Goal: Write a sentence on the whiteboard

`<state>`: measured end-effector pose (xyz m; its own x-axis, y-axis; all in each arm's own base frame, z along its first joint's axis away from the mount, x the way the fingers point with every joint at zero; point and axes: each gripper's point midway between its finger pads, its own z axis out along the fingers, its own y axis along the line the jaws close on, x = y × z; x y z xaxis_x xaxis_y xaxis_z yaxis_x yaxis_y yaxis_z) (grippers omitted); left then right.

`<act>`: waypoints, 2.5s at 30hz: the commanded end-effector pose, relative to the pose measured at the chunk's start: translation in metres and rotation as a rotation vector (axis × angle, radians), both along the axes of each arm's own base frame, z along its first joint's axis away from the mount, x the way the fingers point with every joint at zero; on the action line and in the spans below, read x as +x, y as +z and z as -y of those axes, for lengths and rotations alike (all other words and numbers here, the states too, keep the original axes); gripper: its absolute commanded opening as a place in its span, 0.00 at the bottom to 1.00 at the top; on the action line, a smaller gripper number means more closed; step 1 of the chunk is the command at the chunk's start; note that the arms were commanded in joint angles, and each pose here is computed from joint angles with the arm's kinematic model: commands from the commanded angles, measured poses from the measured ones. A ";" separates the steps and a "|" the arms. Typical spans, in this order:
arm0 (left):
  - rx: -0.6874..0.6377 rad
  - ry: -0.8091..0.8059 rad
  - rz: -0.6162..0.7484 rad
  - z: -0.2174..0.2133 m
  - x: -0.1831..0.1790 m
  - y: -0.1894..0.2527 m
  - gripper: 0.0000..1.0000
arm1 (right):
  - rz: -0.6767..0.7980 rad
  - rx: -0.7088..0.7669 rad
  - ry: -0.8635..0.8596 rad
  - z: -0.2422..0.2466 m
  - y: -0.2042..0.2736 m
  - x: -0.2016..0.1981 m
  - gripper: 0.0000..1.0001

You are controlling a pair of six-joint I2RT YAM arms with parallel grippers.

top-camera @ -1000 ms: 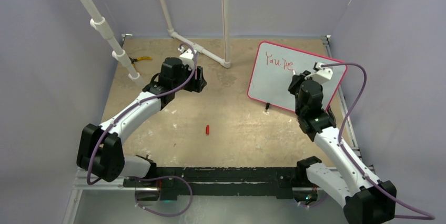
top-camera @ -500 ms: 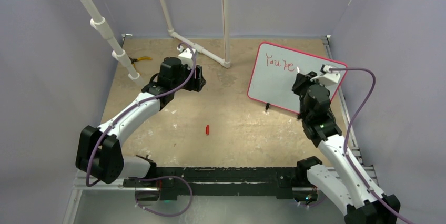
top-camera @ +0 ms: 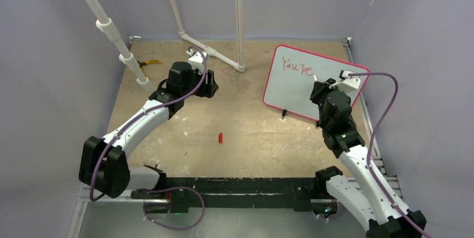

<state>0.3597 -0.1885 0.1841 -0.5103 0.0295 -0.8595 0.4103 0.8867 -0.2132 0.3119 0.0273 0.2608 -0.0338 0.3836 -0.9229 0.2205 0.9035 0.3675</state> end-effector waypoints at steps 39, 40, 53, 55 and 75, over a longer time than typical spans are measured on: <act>-0.023 0.028 0.081 -0.006 0.004 0.025 0.57 | 0.065 0.038 -0.016 0.035 0.010 0.009 0.00; -0.023 0.028 0.080 -0.006 0.004 0.025 0.57 | 0.063 0.038 -0.019 0.035 0.009 0.009 0.00; -0.020 0.030 0.083 -0.006 0.004 0.025 0.57 | 0.071 0.022 -0.047 0.041 0.012 0.013 0.00; -0.021 0.031 0.083 -0.006 0.004 0.026 0.57 | 0.074 0.020 -0.044 0.041 0.012 0.013 0.00; -0.028 0.025 0.084 -0.005 0.003 0.027 0.57 | 0.000 0.007 0.022 0.030 -0.006 0.019 0.00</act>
<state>0.3600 -0.1847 0.1929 -0.4885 0.0195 -0.8724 0.3997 0.8937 -0.2038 0.3321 0.0004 0.2490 -0.0549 0.3984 -0.9156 0.2011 0.9026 0.3806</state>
